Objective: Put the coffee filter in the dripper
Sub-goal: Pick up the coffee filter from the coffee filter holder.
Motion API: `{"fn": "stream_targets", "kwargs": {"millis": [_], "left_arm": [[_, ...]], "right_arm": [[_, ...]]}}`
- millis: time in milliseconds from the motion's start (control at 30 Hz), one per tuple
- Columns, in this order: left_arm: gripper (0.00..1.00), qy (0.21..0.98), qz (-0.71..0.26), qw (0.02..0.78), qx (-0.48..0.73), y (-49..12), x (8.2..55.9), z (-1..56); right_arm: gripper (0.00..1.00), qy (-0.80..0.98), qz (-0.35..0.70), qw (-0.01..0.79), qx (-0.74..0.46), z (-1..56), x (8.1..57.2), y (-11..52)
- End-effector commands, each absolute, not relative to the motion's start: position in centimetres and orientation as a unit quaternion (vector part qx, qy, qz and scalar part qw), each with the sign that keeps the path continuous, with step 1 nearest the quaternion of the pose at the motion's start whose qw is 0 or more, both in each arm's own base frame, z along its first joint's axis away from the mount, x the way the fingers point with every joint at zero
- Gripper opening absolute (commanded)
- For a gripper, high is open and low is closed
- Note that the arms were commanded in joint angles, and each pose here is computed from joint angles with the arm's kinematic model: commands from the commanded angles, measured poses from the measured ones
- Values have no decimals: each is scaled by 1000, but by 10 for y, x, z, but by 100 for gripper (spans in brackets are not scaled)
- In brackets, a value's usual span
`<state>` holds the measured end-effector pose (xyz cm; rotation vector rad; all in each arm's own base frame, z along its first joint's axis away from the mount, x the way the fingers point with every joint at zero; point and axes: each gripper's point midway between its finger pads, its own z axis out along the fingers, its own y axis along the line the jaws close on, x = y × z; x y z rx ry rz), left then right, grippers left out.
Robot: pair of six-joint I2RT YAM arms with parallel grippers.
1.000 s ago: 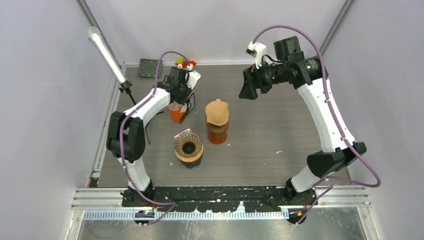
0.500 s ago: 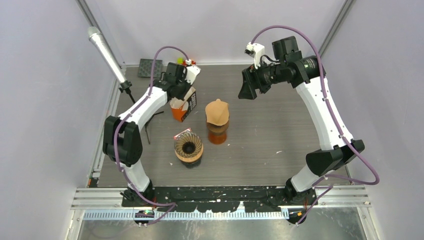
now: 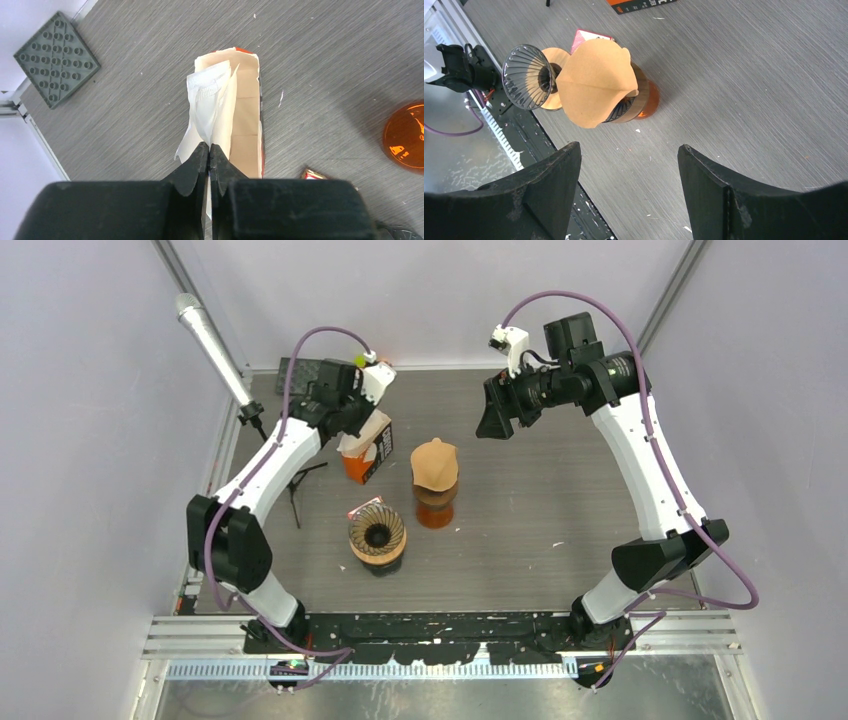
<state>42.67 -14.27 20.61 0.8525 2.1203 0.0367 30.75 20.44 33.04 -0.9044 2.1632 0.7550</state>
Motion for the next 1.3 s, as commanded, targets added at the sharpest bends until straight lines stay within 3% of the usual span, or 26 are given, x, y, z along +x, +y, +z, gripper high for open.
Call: {"fn": "stream_targets", "kwargs": {"millis": [0,467,1267], "left_arm": [[5,834,-10,420,359,-152,420,213],[11,854,-1,375,361,-152,433,172],[20,857,11,363,365,-147,436,167]], "right_arm": [[75,819,293,344,-355,336,308,205],[75,821,292,336,-357,329,309,205],[75,823,289,333,-359,326,310,204]]}}
